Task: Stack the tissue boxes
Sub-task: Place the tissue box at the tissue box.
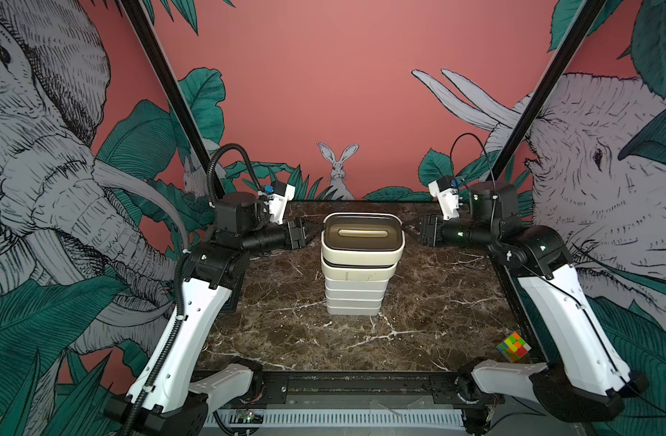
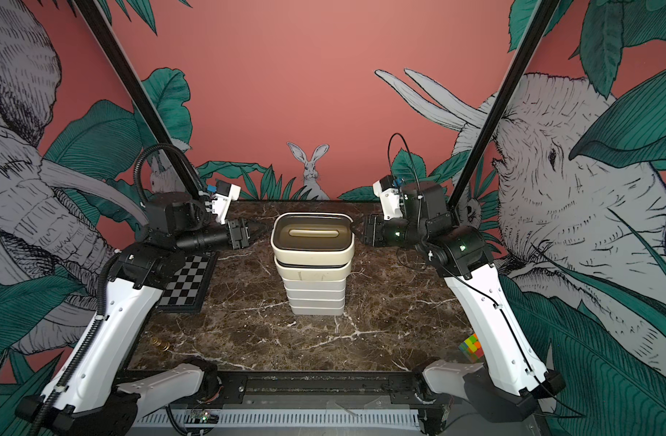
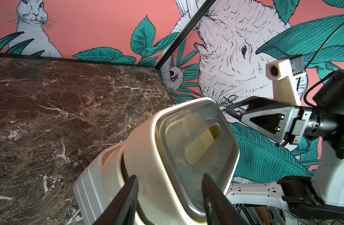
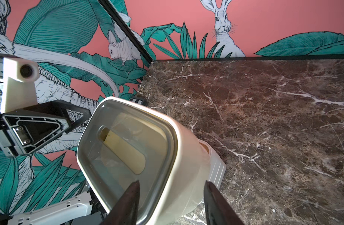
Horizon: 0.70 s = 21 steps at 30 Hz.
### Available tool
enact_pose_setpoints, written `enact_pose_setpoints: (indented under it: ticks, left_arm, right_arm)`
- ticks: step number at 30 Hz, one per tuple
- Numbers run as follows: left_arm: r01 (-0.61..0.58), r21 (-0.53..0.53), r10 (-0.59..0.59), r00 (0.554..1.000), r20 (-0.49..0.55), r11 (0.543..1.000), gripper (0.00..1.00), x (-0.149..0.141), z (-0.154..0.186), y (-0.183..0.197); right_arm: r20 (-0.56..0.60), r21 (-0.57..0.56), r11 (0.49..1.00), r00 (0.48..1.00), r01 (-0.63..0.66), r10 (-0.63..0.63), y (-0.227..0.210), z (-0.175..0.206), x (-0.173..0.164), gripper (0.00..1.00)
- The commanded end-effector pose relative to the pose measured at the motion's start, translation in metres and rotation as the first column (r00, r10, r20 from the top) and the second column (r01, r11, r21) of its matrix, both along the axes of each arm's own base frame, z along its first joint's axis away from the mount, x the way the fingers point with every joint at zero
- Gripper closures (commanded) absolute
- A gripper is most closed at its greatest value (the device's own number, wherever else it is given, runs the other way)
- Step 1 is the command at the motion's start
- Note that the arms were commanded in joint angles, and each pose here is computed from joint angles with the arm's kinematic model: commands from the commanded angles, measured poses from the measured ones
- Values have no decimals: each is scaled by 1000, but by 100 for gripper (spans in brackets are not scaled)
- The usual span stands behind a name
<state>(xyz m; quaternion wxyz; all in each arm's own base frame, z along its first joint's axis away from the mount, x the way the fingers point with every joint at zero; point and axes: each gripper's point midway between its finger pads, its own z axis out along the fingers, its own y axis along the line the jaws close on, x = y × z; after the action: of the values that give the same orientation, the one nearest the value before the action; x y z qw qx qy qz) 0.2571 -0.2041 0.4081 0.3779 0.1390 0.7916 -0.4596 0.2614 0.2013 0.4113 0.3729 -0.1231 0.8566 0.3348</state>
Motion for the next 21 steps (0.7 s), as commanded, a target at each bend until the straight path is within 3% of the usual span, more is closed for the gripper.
enact_pose_setpoints:
  ticks: [1, 21]
  left_arm:
    - [24, -20, -24, 1000, 11, 1000, 46, -9, 7, -1]
    - [84, -28, -84, 996, -5, 996, 46, -18, 5, -13]
  right_arm:
    - [-17, 28, 999, 999, -33, 34, 6, -5, -3, 47]
    - [-26, 54, 995, 996, -79, 81, 17, -9, 0, 47]
